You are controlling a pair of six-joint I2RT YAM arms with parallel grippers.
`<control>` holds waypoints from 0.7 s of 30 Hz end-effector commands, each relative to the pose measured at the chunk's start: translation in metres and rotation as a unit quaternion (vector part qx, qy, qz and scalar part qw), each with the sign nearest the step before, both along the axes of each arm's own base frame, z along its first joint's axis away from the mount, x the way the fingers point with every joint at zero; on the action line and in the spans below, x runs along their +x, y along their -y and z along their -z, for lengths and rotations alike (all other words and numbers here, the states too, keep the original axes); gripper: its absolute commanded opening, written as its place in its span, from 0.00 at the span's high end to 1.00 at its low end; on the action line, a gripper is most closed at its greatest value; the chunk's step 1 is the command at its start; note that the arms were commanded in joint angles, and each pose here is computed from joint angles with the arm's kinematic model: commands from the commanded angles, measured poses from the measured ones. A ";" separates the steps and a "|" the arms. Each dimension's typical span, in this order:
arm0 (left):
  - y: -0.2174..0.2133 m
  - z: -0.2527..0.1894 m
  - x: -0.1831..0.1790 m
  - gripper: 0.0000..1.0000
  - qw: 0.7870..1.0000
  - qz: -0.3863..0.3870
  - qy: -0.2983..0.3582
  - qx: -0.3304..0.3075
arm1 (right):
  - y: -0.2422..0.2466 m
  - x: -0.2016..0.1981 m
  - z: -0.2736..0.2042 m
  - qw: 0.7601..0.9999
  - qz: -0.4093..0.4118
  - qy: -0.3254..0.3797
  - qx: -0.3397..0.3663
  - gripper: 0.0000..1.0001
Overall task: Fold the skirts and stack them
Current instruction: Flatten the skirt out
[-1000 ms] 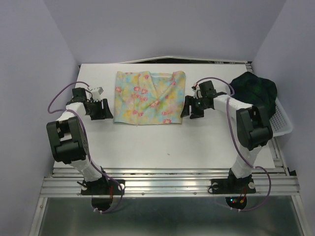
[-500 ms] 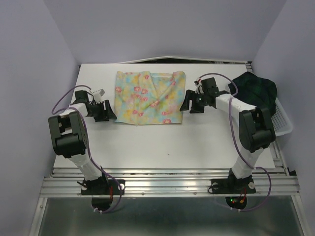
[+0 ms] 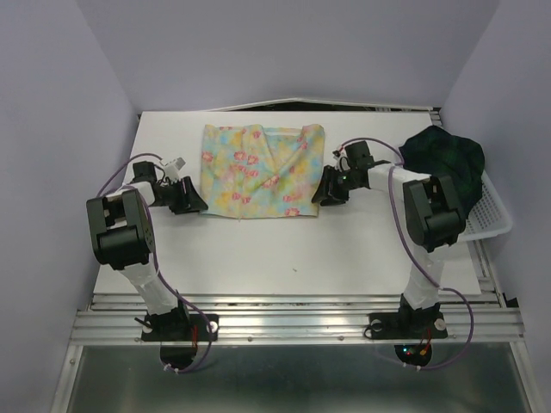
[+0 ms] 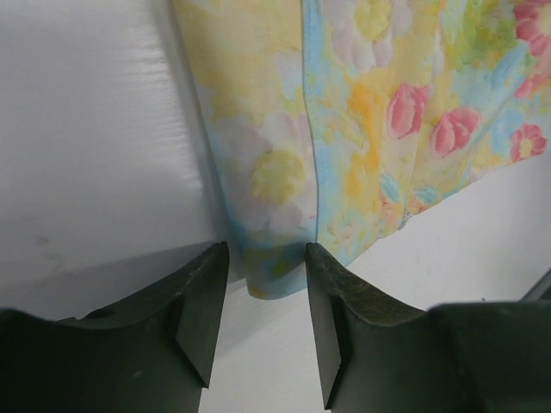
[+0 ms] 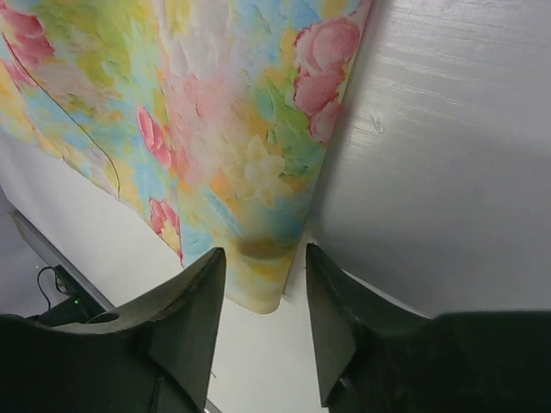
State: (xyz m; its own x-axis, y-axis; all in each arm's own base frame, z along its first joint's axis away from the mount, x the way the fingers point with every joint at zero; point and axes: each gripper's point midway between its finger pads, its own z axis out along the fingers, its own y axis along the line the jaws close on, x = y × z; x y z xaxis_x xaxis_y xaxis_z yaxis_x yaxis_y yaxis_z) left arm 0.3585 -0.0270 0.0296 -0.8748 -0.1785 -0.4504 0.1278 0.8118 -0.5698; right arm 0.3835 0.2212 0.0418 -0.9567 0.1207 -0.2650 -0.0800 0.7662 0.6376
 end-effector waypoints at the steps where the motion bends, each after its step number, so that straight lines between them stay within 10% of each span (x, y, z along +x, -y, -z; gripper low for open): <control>1: 0.011 0.018 -0.012 0.48 0.998 0.014 -0.045 -0.036 | -0.008 0.002 -0.003 1.000 -0.009 0.005 0.023 0.53; 9: 0.014 -0.012 -0.017 1.00 0.998 0.029 -0.008 -0.052 | -0.002 0.002 -0.042 0.998 -0.005 0.025 0.065 0.99; 16: 0.023 -0.214 -0.028 1.00 0.961 0.054 0.272 -0.004 | 0.019 -0.004 -0.212 0.969 0.012 0.153 0.194 0.99; 21: 0.039 -0.281 -0.044 1.00 0.942 0.015 0.332 -0.058 | 0.033 0.002 -0.287 0.945 0.036 0.178 0.271 0.99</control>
State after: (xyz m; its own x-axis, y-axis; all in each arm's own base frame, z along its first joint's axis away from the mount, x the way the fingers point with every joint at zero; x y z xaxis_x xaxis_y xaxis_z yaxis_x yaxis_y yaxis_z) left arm 0.3211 -0.0576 0.2779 -0.4379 -0.1396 -0.8881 0.5028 0.7809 -0.3706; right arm 0.3794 0.1928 0.2672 -0.8189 0.3252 -0.4730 -0.2865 0.4825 0.8277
